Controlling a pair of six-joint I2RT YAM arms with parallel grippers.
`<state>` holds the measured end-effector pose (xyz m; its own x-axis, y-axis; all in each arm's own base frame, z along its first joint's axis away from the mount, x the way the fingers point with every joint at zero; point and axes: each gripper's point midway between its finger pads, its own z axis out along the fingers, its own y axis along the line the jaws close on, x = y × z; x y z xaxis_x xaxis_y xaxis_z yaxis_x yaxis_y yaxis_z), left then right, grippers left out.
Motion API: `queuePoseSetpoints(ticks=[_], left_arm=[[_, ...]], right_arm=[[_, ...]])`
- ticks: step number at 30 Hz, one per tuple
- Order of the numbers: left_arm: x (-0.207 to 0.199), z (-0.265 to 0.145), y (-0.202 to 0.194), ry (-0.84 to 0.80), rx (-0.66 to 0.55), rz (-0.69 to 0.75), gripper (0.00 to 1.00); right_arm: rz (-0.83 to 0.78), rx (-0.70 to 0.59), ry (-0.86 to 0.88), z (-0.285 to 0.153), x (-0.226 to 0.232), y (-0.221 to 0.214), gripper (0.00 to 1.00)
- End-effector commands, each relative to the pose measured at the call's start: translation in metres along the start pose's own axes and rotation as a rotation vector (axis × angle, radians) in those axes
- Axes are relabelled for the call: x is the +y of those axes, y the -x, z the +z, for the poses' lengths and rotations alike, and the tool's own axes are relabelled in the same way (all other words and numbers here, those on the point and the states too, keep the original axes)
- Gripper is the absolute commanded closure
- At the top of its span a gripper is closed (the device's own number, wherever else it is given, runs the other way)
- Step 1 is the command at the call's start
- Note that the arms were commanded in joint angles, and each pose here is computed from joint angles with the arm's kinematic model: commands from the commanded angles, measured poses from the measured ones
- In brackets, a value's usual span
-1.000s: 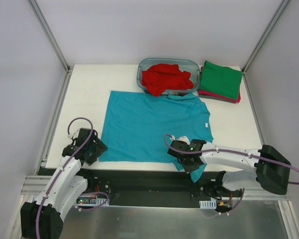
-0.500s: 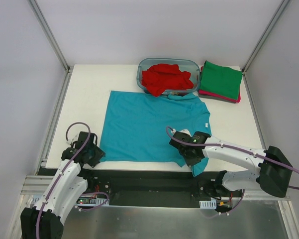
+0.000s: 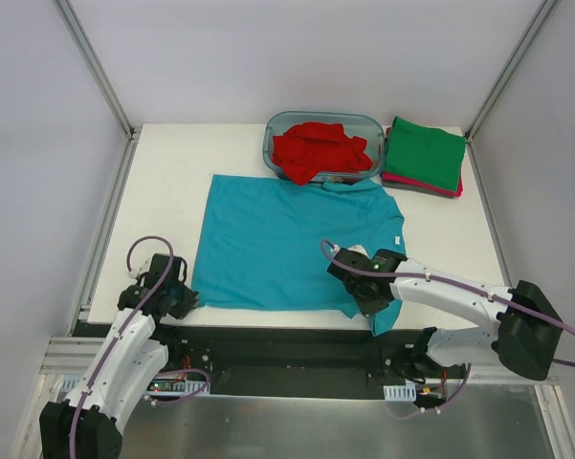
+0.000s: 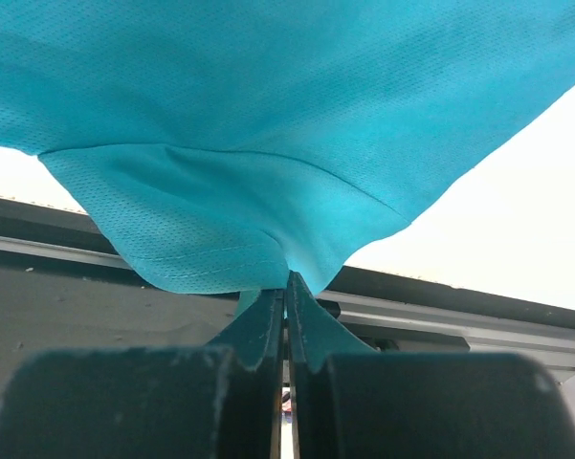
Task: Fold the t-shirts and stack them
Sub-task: Grap the side of the flattened tshirt closest away from the robot with both arms
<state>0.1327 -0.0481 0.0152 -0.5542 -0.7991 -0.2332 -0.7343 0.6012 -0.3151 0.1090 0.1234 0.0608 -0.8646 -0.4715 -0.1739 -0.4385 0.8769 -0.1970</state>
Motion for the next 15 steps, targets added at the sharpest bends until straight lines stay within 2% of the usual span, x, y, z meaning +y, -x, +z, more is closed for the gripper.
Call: queuePoseSetpoints(ticks=[1, 9, 15], left_arm=[[-0.012, -0.01, 0.01, -0.065, -0.044, 0.016, 1.0], [-0.054, -0.021, 0.028, -0.173, -0.074, 0.035, 1.0], [-0.083, -0.024, 0.048, -0.202, -0.113, 0.055, 1.0]], right_arm=[[-0.012, -0.022, -0.053, -0.011, -0.016, 0.013, 1.0], [0.004, -0.034, -0.044, -0.021, -0.028, 0.035, 1.0], [-0.027, -0.024, -0.11, -0.028, -0.045, 0.06, 0.99]])
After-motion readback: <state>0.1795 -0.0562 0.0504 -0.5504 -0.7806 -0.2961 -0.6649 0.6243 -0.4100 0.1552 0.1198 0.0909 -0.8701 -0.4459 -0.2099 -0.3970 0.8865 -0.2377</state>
